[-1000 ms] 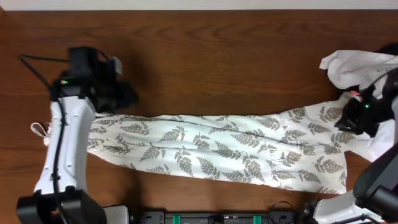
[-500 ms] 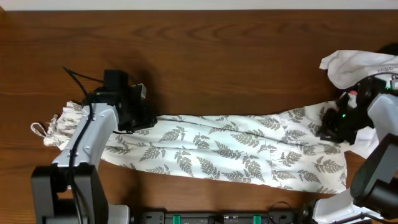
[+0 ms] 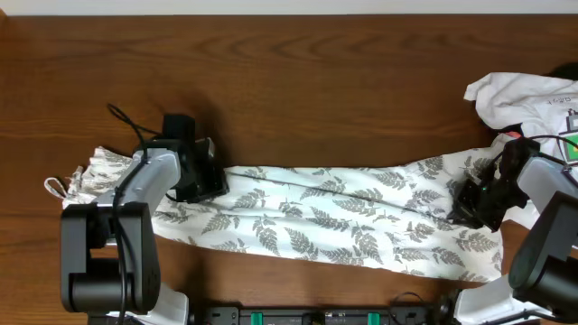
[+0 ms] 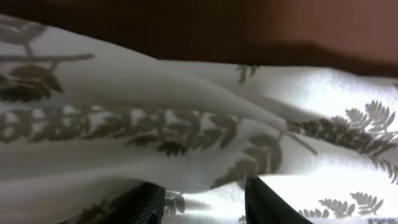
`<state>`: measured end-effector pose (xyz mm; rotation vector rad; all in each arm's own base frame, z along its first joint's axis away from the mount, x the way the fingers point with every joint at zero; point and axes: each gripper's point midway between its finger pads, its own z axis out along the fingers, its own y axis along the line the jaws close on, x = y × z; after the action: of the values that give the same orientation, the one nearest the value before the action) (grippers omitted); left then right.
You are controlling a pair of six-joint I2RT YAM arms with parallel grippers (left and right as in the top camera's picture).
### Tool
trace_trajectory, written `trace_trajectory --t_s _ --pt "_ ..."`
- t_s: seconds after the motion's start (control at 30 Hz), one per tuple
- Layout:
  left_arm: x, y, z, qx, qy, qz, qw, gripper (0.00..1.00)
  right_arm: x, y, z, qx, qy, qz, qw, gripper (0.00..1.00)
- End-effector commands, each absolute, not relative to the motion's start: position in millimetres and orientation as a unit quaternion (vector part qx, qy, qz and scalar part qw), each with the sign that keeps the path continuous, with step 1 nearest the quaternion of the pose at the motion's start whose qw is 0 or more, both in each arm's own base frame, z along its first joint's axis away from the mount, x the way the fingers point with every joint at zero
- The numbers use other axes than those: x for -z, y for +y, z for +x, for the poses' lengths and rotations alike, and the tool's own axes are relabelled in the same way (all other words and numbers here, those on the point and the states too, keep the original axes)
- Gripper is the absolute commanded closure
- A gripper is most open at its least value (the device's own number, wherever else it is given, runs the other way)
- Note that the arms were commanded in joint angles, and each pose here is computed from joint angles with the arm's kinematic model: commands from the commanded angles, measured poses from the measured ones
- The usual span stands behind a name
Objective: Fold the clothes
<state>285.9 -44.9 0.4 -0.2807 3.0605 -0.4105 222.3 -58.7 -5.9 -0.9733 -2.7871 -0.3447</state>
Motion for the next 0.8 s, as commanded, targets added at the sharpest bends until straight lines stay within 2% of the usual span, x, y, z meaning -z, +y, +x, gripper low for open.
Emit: trace_trajectory --t_s 0.0,0.37,0.77 --pt "21 -15 292 0.071 0.987 -0.142 0.027 0.53 18 -73 223 0.074 -0.935 -0.338 0.071 0.86" --pt "13 -4 345 0.084 0.973 -0.166 0.134 0.49 16 -72 275 0.133 -0.929 -0.345 -0.028 0.87" --pt "10 4 370 0.091 0.961 -0.187 0.18 0.49 9 -44 321 0.161 -0.938 -0.29 -0.098 0.87"
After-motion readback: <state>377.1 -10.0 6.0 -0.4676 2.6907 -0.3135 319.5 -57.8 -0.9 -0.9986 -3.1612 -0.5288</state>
